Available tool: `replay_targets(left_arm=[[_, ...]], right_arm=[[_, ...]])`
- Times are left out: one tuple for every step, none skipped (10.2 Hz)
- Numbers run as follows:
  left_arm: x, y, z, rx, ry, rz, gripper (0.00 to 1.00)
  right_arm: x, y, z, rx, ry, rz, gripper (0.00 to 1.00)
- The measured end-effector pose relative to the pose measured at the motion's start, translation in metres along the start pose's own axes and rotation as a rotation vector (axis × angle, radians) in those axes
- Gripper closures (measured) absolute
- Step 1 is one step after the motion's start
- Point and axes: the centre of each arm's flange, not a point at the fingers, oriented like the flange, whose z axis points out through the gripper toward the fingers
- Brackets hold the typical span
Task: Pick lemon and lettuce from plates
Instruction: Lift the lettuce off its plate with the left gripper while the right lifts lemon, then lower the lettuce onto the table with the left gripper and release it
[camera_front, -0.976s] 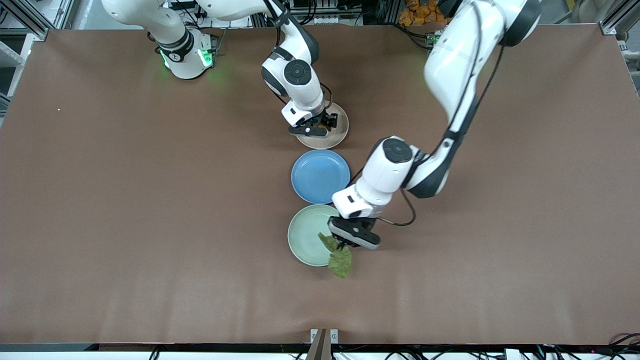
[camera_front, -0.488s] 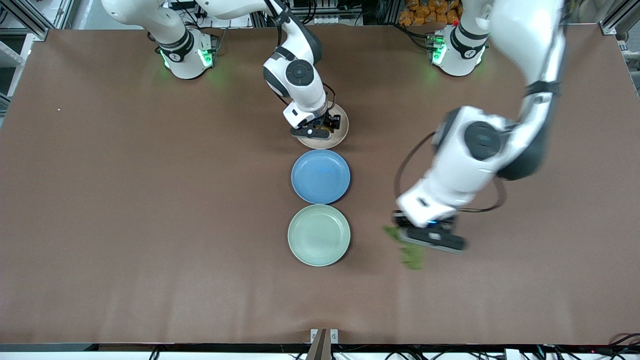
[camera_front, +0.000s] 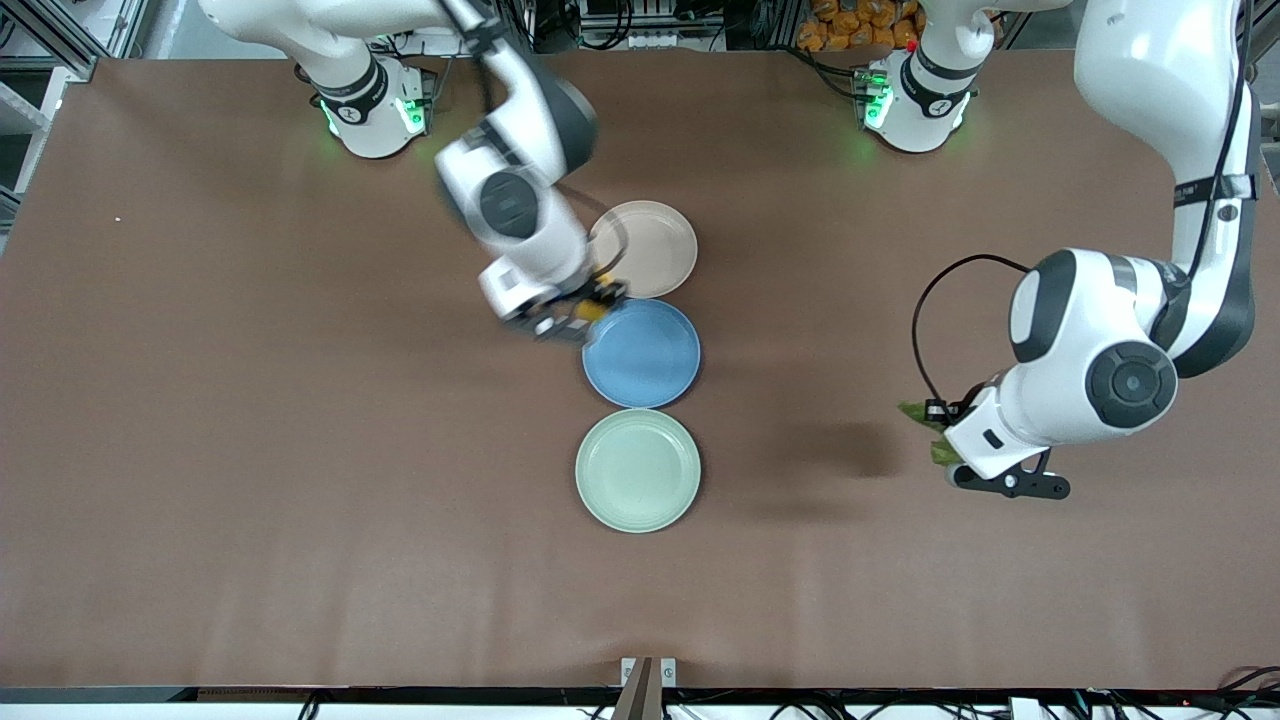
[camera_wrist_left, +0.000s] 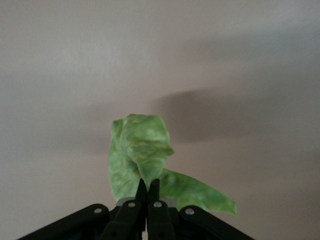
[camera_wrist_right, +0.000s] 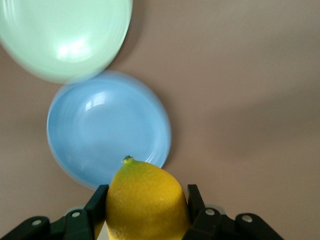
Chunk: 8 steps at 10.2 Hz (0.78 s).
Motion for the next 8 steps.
replay_targets(left_arm=[[0.001,-0.014,0.030,-0.006,-0.036,-0.015,0.98],[0.001,-0.021,0.057,-0.011,-0.058,-0.022,0.97],[0.001,-0.024,0.080,-0.014,-0.075,-0.026,0.96],[-0.001,-0.026,0.094,-0.016,-0.093,-0.029,0.88],[-0.002,-0.029,0.103,-0.017,-0.108,-0.033,0.77],[-0.002,-0.032,0.110,-0.011,-0.117,-0.033,0.63],[-0.002,-0.034,0.113,0.000,-0.120,-0.029,0.47],[-0.001,-0.034,0.109,0.006,-0.111,-0.027,0.33]], right_arm=[[0.052,0.044,-0.027,0.023,0.013,-0.007,0.32],[0.091,0.090,-0.043,0.036,0.024,-0.011,0.32],[0.120,0.131,-0.048,0.029,0.029,-0.011,0.32],[0.140,0.167,-0.045,0.014,0.026,-0.007,0.32],[0.154,0.198,-0.038,0.001,0.014,0.002,0.32],[0.166,0.230,-0.027,-0.014,-0.001,0.007,0.32],[0.176,0.265,-0.014,-0.025,0.000,-0.004,0.32],[0.182,0.296,0.001,-0.039,0.025,-0.015,0.32]])
